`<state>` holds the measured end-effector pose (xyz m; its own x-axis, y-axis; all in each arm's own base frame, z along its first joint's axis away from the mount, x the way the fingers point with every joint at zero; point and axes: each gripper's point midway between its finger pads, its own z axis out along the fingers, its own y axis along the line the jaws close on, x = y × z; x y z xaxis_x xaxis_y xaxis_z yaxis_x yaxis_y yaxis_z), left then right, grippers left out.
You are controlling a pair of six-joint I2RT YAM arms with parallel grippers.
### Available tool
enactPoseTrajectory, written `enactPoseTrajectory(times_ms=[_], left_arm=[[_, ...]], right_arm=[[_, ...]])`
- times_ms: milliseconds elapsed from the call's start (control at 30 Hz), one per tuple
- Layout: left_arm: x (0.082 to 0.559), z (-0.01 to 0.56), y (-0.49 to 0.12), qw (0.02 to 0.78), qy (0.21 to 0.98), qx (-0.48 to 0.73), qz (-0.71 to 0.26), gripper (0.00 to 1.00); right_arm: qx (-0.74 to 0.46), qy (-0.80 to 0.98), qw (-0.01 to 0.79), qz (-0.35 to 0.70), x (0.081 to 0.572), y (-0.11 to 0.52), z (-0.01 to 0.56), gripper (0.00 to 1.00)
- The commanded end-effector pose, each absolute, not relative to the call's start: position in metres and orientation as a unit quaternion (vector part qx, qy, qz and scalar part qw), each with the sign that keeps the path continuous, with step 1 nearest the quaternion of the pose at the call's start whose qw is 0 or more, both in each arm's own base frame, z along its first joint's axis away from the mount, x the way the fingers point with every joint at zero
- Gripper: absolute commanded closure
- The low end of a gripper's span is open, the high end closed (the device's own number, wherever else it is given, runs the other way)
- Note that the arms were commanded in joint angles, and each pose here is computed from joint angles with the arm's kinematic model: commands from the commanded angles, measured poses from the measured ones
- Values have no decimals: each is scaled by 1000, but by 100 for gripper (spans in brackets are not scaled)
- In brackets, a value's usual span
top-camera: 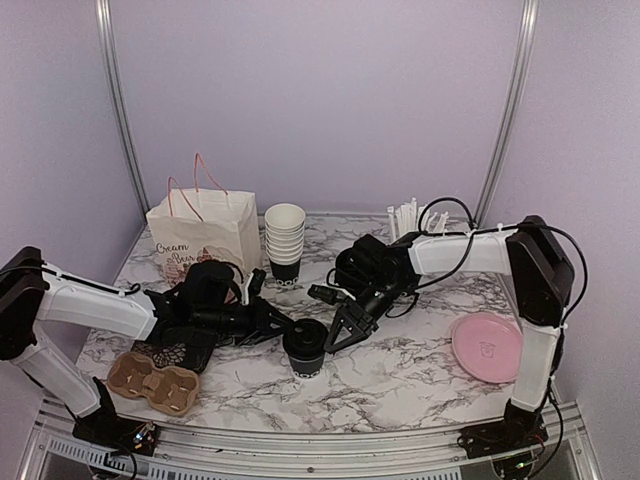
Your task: Pack the takeout coffee
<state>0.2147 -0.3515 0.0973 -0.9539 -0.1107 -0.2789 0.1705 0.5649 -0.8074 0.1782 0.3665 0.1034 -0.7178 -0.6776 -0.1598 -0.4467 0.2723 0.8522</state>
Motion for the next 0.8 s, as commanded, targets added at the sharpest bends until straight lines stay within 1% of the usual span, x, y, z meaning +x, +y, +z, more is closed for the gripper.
enactPoseTrajectory(times_ms=[0, 67, 133, 267, 367, 600, 767], left_arm=[[107, -31, -262, -86, 969, 5, -231, 84], [113, -15, -272, -63, 969, 20, -240, 83], [124, 7, -284, -25, 966, 31, -255, 79], [146, 57, -306, 42, 954, 29, -294, 71], [155, 83, -310, 76, 948, 21, -308, 66], [168, 123, -315, 126, 934, 25, -334, 54], [180, 149, -319, 172, 921, 37, -347, 49]], right_arm=[[410, -892, 21, -191, 240, 316, -25, 87], [411, -883, -9, -226, 256, 326, 3, 86], [417, -873, -38, -251, 268, 333, 30, 85], [430, -849, -71, -297, 274, 343, 70, 81], [438, -839, -76, -313, 271, 346, 83, 78], [443, -830, -83, -329, 271, 347, 98, 74], [446, -824, -85, -340, 267, 341, 106, 72]])
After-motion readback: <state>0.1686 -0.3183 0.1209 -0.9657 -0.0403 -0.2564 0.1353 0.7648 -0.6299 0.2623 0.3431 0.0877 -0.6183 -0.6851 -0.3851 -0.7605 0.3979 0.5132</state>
